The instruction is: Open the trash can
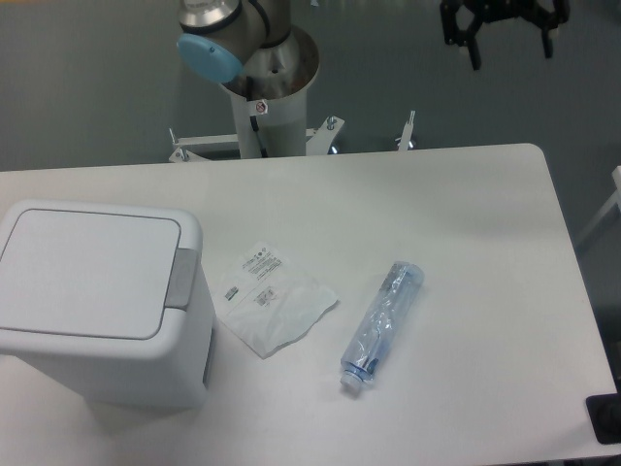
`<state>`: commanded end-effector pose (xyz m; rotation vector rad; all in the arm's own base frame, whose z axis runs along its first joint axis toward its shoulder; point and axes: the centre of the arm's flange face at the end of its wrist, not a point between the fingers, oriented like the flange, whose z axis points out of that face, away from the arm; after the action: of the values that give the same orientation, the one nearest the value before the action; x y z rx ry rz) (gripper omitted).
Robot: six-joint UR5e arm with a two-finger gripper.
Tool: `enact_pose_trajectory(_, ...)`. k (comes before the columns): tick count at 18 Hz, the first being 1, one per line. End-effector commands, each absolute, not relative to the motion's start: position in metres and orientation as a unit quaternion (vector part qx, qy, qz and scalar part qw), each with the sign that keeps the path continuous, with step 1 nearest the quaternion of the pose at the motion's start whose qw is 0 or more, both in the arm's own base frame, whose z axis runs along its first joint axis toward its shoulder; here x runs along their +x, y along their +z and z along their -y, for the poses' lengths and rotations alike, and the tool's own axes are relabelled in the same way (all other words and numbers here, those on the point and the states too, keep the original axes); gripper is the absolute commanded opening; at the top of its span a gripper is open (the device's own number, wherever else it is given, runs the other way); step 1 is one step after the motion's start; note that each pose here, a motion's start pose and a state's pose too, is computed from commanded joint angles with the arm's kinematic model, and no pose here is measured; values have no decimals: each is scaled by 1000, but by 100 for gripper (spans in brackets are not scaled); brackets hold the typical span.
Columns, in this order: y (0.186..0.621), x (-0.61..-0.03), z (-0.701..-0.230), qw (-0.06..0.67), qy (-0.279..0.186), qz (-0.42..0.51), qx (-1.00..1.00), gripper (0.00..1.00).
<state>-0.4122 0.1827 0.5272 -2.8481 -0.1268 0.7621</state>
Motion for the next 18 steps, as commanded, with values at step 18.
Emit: enact_pose_trajectory(18, 530, -366, -270, 233, 163, 277, -918, 100)
